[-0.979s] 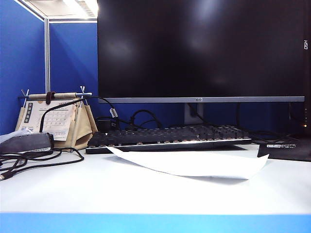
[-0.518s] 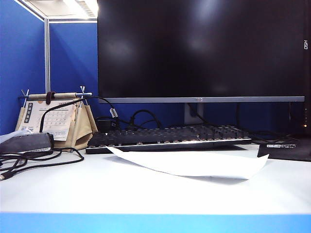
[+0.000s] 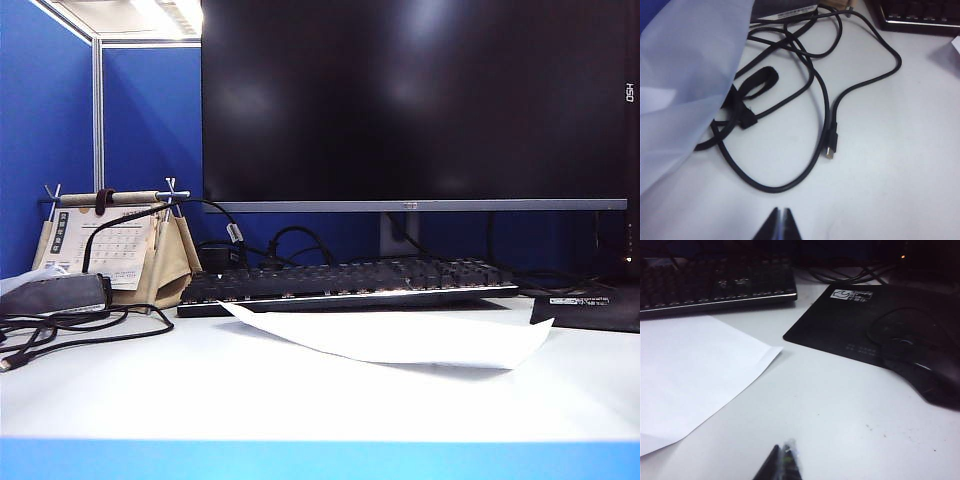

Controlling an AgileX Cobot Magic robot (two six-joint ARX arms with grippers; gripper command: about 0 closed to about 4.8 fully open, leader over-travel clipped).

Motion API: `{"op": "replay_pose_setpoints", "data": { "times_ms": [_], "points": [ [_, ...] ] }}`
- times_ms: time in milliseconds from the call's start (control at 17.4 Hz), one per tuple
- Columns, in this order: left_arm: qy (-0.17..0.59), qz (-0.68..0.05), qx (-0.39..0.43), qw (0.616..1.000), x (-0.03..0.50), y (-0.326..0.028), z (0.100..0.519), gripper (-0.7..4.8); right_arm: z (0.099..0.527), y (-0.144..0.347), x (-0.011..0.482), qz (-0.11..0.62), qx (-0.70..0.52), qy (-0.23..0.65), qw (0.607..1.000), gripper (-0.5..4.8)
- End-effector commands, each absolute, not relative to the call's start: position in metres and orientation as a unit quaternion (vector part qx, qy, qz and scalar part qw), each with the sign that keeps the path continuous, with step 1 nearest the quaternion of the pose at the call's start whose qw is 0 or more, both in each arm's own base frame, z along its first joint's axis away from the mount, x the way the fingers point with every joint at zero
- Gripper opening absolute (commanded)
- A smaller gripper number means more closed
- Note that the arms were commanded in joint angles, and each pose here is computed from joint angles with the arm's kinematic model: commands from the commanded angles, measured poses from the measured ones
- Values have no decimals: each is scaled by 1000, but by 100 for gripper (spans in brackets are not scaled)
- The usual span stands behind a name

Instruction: Put a wrinkled paper upside down.

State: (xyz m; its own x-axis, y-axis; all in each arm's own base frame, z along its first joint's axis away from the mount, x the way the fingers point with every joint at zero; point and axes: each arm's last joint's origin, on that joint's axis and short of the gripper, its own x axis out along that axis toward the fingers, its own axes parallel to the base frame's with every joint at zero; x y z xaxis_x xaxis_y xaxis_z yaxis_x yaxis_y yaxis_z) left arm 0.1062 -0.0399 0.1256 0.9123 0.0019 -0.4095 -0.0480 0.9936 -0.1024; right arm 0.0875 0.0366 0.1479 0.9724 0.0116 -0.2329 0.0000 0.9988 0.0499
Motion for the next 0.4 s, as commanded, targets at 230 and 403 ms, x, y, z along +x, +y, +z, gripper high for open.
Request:
{"op": "replay_pose_setpoints", "data": {
  "times_ms": [230, 403],
  "points": [
    [202, 13, -62, 977, 107, -40, 127, 21, 146, 37, 88, 1, 23, 121, 992, -5],
    [202, 13, -62, 977, 107, -40, 127, 21, 146, 37, 88, 2, 23, 120, 992, -5]
  ]
}}
